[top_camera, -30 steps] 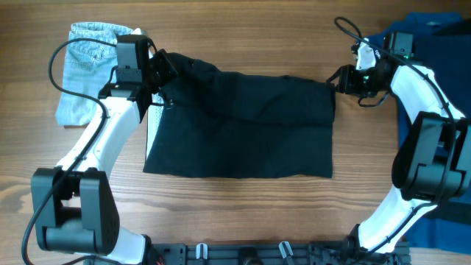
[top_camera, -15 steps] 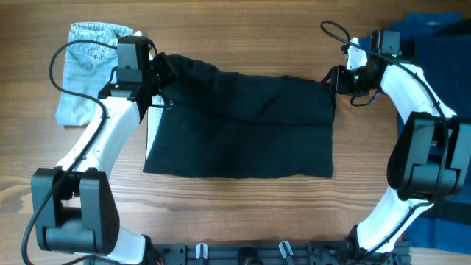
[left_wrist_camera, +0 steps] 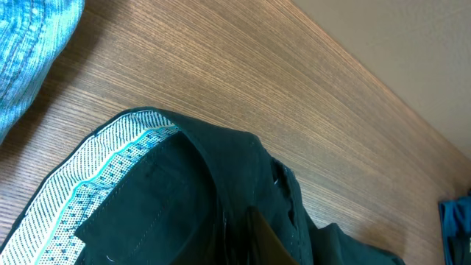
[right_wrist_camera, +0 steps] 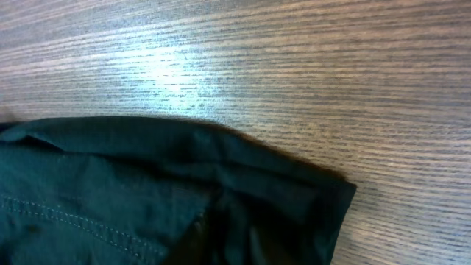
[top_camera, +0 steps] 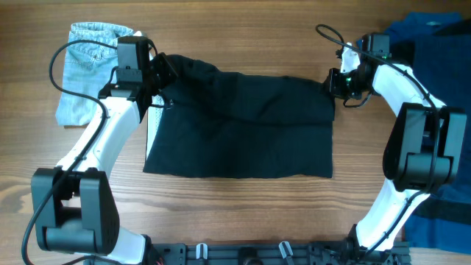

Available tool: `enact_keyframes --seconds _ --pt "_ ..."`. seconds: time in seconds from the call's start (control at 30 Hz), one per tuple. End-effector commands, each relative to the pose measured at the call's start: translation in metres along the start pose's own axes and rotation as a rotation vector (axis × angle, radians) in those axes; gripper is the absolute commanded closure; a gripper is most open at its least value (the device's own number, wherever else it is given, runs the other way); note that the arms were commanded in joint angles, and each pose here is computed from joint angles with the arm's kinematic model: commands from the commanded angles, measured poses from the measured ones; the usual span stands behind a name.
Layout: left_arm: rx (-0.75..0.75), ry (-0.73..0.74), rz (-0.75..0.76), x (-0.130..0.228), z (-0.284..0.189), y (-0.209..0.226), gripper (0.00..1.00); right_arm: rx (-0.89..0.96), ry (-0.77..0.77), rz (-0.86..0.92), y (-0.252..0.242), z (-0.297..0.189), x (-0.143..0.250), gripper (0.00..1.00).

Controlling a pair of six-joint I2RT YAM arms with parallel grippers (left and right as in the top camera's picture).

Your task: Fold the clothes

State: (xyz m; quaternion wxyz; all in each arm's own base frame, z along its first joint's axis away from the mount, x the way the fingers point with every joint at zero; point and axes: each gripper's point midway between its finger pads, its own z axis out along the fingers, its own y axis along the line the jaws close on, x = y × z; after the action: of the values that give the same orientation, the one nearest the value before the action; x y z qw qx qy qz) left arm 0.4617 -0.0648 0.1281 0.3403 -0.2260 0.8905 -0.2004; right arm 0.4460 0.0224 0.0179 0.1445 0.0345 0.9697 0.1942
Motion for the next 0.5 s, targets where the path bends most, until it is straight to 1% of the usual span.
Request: enact_keyframes --seconds 0.0,0.03,0.07,0.13,0.3,0.47 --pt "-0.003 -0.015 0.027 -0.005 0.000 -0.003 0.89 0.001 0.006 0.000 0.001 0.002 0.001 0.96" --pt "-0.003 -0.015 0.026 -0.005 0.000 -0.003 0.94 -0.010 -0.010 -0.009 0.005 -0.003 -0.002 0.96" --pt "-0.002 -0.016 0.027 -0.006 0.000 -0.003 0.96 -0.015 -0.026 -0.016 0.008 -0.009 -0.006 0.96" --pt "0.005 -0.025 0.028 -0.008 -0.001 -0.005 0.96 -0.015 -0.083 -0.070 0.017 -0.029 -0.018 0.96" --pt "0.009 -0.030 0.029 -0.009 -0.001 -0.006 0.96 -0.025 -0.199 -0.130 0.041 -0.080 -0.035 0.96" --pt "0.017 -0.043 0.030 -0.013 -0.001 -0.008 0.96 -0.030 -0.241 -0.137 0.046 -0.091 -0.042 0.96"
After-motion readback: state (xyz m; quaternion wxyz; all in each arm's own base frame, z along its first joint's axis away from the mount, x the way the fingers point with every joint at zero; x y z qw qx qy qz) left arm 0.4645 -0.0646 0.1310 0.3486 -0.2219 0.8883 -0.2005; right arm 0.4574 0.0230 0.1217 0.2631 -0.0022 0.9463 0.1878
